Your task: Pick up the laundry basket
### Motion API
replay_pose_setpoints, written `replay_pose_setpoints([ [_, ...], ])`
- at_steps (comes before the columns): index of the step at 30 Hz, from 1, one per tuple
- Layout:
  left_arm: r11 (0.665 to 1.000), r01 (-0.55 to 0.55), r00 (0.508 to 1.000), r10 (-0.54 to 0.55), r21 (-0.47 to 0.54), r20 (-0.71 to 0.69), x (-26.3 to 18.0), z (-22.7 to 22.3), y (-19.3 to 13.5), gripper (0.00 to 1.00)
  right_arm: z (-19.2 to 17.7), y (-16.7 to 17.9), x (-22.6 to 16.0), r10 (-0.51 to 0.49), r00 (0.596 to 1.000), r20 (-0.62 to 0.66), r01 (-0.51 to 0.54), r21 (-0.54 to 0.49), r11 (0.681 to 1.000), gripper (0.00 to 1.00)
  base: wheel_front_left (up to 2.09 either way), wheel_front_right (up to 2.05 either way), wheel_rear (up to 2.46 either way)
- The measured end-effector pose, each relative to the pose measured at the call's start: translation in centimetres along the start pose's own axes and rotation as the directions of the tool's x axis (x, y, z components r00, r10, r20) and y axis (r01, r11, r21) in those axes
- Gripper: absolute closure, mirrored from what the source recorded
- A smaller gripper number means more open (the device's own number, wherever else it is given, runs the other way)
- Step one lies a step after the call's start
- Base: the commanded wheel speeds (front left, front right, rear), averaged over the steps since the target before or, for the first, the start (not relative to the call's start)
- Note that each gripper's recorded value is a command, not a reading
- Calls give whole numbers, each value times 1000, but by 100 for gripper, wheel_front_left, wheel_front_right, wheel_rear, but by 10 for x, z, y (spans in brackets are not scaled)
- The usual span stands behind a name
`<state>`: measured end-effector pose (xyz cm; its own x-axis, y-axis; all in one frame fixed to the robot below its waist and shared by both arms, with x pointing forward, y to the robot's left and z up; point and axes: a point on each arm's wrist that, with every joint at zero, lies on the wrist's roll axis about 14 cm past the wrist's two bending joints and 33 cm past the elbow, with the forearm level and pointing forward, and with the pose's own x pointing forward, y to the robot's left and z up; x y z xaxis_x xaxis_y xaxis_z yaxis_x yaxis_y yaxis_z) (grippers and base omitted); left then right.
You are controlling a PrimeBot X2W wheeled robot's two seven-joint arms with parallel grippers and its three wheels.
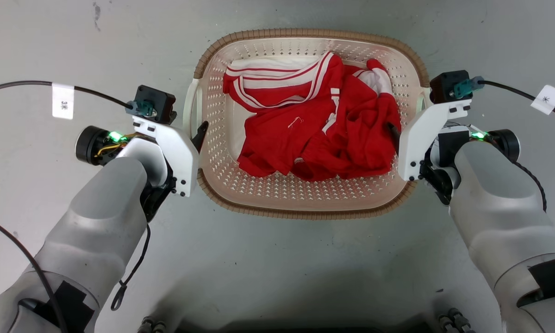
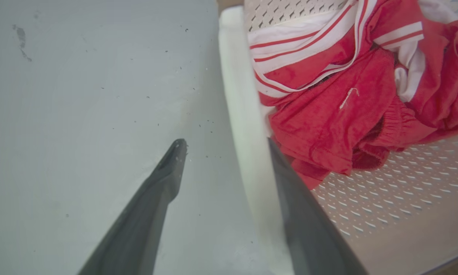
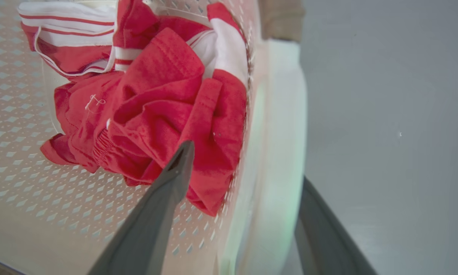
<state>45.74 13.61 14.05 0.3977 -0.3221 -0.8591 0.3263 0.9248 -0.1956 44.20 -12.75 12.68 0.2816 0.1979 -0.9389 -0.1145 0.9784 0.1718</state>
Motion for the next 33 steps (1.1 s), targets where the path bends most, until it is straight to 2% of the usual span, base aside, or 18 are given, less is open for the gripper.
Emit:
replay_pose_setpoints([
  [9, 1000, 9, 1000, -9, 6, -1, 2, -2, -1, 0, -3, 3, 3, 9, 1000, -11, -9, -5, 1000, 0, 0, 0, 0],
  [10, 1000, 11, 1000, -11, 0, -3, 2, -3, -2, 67, -2, 4, 3, 10, 1000, -9, -10, -6, 1000, 40, 0, 0, 0],
  [11, 1000, 15, 1000, -15, -7, -5, 2, -3, -4, 100, -3, 4, 3, 11, 1000, -13, -11, -1, 1000, 100, 0, 0, 0],
  [20, 999, 40, 999, -40, -12, -8, -1, -5, -11, 100, 0, 5, 2, 9, 1000, 1, -9, -17, 1000, 100, 0, 0, 0],
  [27, 998, 61, 998, -61, 2, -8, -23, 6, -24, 100, 5, 2, -25, -20, 1000, -24, 18, -76, 997, 100, 0, 0, 0],
  [33, 996, 82, 995, -81, 31, -56, -57, 11, -37, 100, -2, 4, -60, -50, 992, -112, 38, -111, 993, 100, 0, 0, 0],
])
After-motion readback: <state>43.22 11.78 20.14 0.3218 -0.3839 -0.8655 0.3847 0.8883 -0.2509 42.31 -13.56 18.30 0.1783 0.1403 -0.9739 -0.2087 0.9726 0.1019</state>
